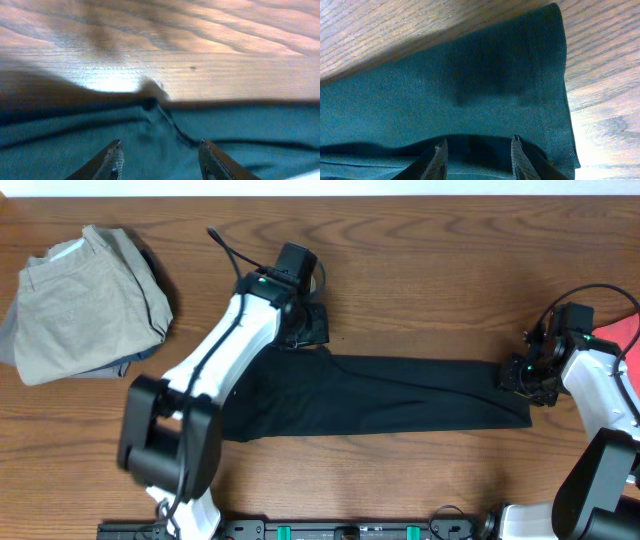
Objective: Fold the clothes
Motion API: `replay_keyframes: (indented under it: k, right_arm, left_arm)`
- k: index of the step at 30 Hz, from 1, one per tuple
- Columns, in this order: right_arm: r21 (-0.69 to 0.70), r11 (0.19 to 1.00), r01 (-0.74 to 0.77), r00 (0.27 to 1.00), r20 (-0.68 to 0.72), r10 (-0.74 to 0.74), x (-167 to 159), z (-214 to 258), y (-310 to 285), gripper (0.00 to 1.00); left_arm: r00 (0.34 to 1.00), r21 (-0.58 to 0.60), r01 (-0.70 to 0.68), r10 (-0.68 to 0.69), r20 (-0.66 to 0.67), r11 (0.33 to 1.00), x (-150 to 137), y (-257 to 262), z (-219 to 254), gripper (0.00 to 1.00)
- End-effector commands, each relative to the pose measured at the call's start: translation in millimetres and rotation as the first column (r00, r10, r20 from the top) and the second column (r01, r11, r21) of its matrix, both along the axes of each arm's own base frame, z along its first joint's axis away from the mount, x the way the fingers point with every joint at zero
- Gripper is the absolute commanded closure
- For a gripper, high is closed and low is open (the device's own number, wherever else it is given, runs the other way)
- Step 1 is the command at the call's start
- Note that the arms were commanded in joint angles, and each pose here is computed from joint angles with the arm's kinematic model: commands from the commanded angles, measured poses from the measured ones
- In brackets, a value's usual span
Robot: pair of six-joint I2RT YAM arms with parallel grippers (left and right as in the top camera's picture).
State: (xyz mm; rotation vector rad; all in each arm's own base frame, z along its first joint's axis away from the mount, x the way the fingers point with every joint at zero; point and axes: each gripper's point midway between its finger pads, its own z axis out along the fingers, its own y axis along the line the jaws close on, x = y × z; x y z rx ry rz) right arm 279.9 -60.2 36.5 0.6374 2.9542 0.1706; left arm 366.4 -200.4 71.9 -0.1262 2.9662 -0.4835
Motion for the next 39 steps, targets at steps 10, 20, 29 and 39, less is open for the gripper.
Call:
replay_keyframes:
  k: [10,20,29,39]
  right_arm:
    - [0.006,1.0,-0.019,1.0,-0.002,0.019,0,-2,2,0.6]
    - [0.006,1.0,-0.019,1.0,-0.002,0.019,0,-2,2,0.6]
    - [-0.001,1.0,-0.018,1.0,-0.004,0.018,-1,-2,1,0.6]
    - [-0.012,1.0,-0.016,1.0,-0.008,0.016,-1,-3,-1,0.59]
  left_arm:
    - [0.99,0.042,-0.08,0.085,-0.117,0.996,-2,2,-60,0.53]
    - [0.994,0.031,-0.051,0.054,-0.09,0.998,0,-9,-61,0.9]
    - [0.989,0.064,-0.034,0.043,-0.14,0.997,-29,8,-21,0.94]
    - [0.96,0.198,0.0,0.056,-0.276,0.98,-94,43,21,0.94]
